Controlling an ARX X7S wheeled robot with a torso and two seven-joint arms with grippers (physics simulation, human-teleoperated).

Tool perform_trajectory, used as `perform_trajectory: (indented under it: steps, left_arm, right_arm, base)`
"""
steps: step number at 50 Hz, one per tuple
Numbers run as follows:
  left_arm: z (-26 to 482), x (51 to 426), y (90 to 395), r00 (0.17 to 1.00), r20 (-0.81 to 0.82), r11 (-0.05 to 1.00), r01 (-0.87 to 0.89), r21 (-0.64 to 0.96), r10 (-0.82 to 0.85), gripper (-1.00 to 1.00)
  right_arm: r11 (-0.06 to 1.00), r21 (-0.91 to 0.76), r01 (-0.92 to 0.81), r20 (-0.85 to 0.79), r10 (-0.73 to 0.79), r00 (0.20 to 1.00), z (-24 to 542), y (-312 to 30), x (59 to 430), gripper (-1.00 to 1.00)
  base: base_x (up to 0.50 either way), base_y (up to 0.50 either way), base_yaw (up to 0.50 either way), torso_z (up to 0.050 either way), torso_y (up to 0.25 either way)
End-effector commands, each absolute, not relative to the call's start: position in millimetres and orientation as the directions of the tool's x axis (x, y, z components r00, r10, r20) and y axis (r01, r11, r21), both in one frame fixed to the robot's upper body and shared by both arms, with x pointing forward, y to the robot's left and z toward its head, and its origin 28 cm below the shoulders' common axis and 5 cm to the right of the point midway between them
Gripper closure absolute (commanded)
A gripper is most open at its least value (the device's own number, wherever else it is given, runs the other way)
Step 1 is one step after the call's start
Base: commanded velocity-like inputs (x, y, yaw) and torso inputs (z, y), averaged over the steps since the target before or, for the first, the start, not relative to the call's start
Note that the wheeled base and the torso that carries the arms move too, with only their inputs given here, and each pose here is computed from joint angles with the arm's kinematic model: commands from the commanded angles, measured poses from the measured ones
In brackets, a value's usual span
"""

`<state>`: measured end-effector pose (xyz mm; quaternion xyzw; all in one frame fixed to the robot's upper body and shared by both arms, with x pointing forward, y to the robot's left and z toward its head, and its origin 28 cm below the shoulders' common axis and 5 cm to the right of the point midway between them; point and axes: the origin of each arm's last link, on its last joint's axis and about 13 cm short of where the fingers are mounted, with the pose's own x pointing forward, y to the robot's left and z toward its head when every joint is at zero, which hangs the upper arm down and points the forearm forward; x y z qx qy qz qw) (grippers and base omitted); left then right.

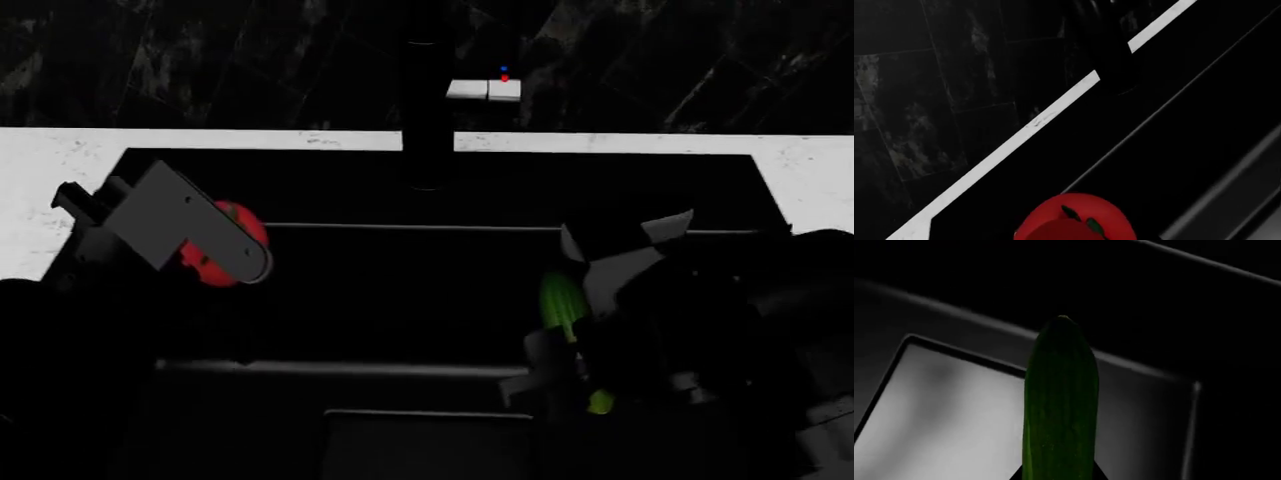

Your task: Pick the vegetables from the sink and place them on the cutting board.

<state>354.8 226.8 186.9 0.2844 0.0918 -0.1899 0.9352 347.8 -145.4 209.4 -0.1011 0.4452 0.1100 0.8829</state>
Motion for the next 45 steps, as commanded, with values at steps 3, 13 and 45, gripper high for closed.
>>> perform_trajectory:
  steps: [3, 13, 45]
  left_arm:
    - [190, 356, 228, 0.934, -0.238, 0.813, 0.35, 0.466, -0.266, 1.0]
    - [195, 353, 227, 0.945, -0.213, 0.811, 0.324, 0.488, -0.249, 1.0]
    - [193, 322, 210, 0.94, -0.149, 0.843, 0.341, 0.416, -0.307, 1.0]
  right_arm:
    - [0.946, -0.138, -0.294, -0.756, 0.092, 0.648, 226, -151, 333, 1.0]
    - [0.949, -0.137, -0.284, -0.746, 0.089, 0.66, 229, -151, 328, 1.0]
    - [0.963, -0.149, -0.226, -0.598, 0.095, 0.796, 238, -157, 304, 1.0]
  base:
    - [0.0, 0.0, 0.0, 0.0, 0.25]
    - [-0.44, 0.0, 0.0, 0.0, 0.0]
    - [-0.16, -0.26, 0.0, 0.0, 0.0]
